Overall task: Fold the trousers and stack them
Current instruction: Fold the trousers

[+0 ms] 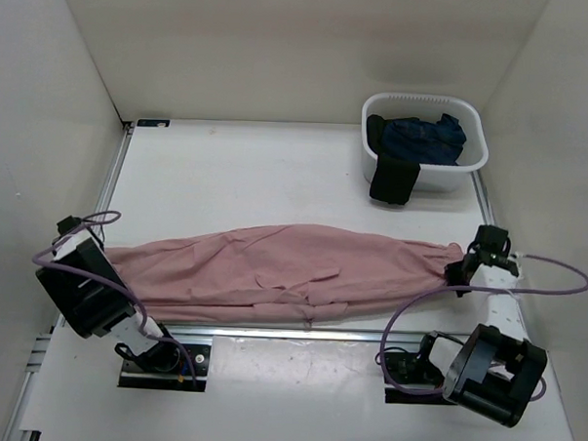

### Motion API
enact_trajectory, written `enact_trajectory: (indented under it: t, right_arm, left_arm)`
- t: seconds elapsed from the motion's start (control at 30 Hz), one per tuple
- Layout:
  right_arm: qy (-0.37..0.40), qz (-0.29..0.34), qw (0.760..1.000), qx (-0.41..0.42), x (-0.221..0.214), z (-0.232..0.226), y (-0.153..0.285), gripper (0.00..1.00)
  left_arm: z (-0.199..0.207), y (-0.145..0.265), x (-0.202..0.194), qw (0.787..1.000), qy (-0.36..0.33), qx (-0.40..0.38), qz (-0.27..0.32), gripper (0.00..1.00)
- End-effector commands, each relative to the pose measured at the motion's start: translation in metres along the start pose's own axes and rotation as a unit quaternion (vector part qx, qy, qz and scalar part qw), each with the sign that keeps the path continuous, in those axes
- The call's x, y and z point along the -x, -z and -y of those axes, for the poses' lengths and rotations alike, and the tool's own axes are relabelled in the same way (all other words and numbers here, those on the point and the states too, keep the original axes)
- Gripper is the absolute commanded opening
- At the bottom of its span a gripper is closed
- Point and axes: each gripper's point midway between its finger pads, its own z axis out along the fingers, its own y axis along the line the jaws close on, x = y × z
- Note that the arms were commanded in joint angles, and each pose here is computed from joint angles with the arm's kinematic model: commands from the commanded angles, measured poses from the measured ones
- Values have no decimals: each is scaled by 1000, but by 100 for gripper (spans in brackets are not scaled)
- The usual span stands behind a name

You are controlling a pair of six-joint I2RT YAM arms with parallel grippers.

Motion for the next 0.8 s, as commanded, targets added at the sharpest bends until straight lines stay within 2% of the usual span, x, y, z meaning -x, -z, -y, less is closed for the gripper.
enact_trajectory:
  t: [0.0,0.07,0.1,0.13,0.17,0.2,0.27,0.3,0.37,0.4,0.47,0.5,0.53,0.57,0.63,0.67,0.7,0.77]
  right_arm:
    - [80,135,986,62,76,-62,60,0]
    - [154,180,968,82,82,-89,92,0]
    - [222,181,953,100,56,-111,108,0]
    - [238,224,939,103,61,-131,132,0]
    - [269,234,928,113,46,-143,143,0]
    - [333,223,904,152,-3,-159,160,0]
    - [379,220,882,174,-56,-177,170,0]
    - [423,212,852,225,-107,-187,199,0]
    - [483,227,815,226,-162,-199,203,0]
    - [526,222,781,254,-205,-196,220,0]
    - [577,216,739,273,-268,-213,235,0]
    - [622,210,703,272,-312,-207,229,0]
    - [634,204,691,282,-331,-207,237,0]
    - [632,188,680,321,-358,-209,266,0]
    - [662,158,654,329,-400,-198,262,0]
    - [663,145,640,361,-422,-196,282,0]
    - [679,149,626,353,-436,-194,274,0]
    - [687,158,619,347,-439,-199,277,0]
  left_arm:
    - [47,-18,-12,997,-35,-61,-20,66]
    - [54,-17,-16,996,-52,-63,-20,62]
    - [54,-14,-17,996,-50,-68,-13,62]
    - [56,-13,-19,996,-55,-69,-11,62]
    - [56,-13,-19,996,-55,-69,-11,62]
    - [58,-12,-22,996,-60,-69,-11,62]
    - [57,-12,-25,996,-60,-69,-11,62]
    - [56,-14,-29,996,-62,-65,-15,62]
    - [55,-12,-27,996,-60,-65,-10,62]
    - [54,-10,-28,996,-60,-65,-10,62]
    - [52,-8,-29,996,-60,-59,-9,62]
    - [53,-5,-23,996,-61,-61,1,62]
    - [51,-3,-21,997,-61,-56,2,62]
    - [51,-3,-21,997,-61,-56,2,62]
    - [46,1,-14,997,-57,-47,12,62]
    - [46,1,-14,997,-57,-47,12,62]
    - [46,3,-10,997,-55,-47,17,62]
    - [46,5,-5,997,-53,-47,22,62]
